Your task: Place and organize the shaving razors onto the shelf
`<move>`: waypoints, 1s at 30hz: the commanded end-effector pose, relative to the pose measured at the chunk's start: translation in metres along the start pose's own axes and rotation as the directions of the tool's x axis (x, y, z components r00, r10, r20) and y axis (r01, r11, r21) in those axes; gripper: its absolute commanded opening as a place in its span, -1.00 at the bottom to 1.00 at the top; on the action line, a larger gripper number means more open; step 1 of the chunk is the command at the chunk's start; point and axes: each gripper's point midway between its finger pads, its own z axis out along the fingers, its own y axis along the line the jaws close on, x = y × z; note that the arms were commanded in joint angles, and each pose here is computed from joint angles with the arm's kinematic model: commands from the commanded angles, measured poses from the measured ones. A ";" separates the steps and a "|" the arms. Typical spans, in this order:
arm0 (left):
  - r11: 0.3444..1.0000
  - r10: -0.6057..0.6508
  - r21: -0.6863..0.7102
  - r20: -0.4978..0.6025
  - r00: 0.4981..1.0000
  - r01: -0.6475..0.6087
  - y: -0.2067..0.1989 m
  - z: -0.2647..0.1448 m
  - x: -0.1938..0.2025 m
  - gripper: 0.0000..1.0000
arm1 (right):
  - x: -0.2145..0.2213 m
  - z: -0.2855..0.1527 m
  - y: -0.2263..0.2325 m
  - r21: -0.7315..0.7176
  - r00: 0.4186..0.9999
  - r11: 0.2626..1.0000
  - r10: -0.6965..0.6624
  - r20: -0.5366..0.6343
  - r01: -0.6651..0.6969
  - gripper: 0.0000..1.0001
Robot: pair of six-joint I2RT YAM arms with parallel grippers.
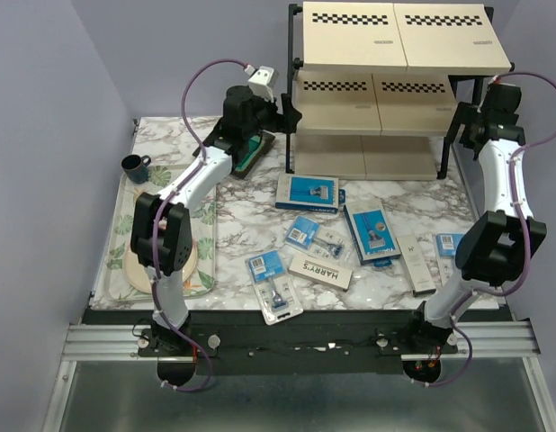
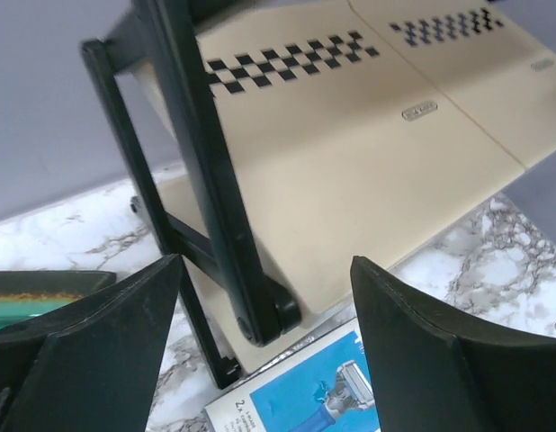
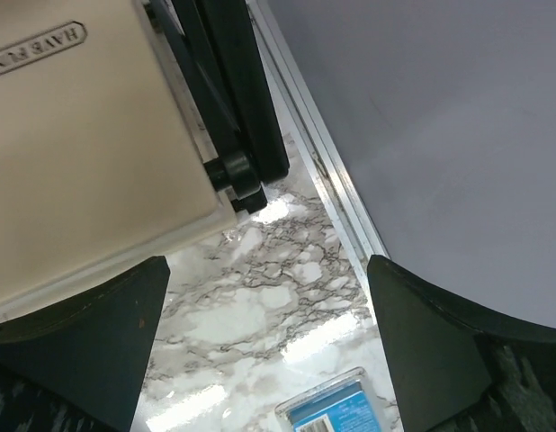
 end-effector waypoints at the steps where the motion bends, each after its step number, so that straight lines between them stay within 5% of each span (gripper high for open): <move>1: 0.999 0.015 -0.049 0.049 0.999 -0.013 0.005 -0.046 -0.049 0.98 | -0.006 -0.067 -0.006 -0.021 0.996 0.998 0.067 0.057 -0.066 1.00; 7: 0.994 -0.031 -0.106 0.013 0.999 0.032 0.010 -0.108 -0.037 0.98 | 0.081 -0.119 0.009 -0.156 0.996 0.986 0.040 -0.083 -0.052 1.00; 13: 0.983 -0.180 -0.063 -0.166 0.969 0.172 -0.008 -0.139 0.036 0.98 | 0.183 -0.142 0.078 -0.500 0.940 0.862 -0.105 -0.326 -0.077 0.99; 16: 0.948 -0.299 0.038 -0.228 0.927 0.315 -0.035 -0.144 0.069 0.98 | 0.216 -0.147 0.097 -0.551 0.910 0.825 -0.125 -0.395 -0.126 0.93; 25: 0.843 -0.312 0.256 -0.484 0.817 0.473 -0.158 -0.139 0.170 0.96 | 0.241 -0.113 0.116 -0.500 0.852 0.844 -0.105 -0.513 -0.196 0.87; 30: 0.806 -0.297 0.293 -0.552 0.779 0.515 -0.195 -0.111 0.191 0.93 | 0.241 -0.096 0.127 -0.511 0.848 0.838 -0.121 -0.516 -0.191 0.82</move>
